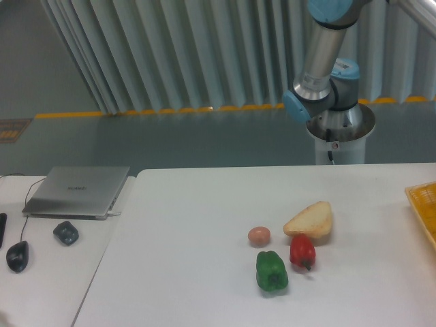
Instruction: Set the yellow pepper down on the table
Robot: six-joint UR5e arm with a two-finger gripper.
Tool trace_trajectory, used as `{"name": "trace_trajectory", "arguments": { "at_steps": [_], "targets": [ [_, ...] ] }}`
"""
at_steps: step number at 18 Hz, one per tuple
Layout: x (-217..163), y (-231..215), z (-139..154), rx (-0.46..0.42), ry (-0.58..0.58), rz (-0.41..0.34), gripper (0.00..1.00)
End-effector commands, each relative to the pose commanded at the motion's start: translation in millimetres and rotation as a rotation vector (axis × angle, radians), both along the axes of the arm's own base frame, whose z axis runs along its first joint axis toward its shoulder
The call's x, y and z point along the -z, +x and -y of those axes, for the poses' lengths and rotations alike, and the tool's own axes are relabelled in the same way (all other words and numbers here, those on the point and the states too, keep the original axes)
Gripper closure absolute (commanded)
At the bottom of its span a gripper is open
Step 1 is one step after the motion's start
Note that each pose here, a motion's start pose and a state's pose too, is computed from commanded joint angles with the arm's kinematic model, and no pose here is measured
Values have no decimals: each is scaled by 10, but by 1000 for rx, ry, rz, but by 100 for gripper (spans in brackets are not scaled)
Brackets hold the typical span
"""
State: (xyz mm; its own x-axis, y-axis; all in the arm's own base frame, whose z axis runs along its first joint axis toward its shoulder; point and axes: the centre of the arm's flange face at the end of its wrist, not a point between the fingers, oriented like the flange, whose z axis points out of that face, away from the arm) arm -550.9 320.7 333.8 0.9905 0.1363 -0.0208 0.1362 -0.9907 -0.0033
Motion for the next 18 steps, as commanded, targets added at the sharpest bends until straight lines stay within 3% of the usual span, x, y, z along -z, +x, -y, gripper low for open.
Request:
{"name": "trace_trajectory", "arguments": {
  "at_steps": [6,9,12,14,18],
  "targets": [
    [-432,310,-344,153,-9,1,69],
    [-542,665,-765,248,-30,40,69],
    [-610,983,-1142,356,-28,23,69],
    [-629,1132,-1324,382,-21,19,69],
    [-614,1329,-1630,347,-15,12,69]
  ]
}}
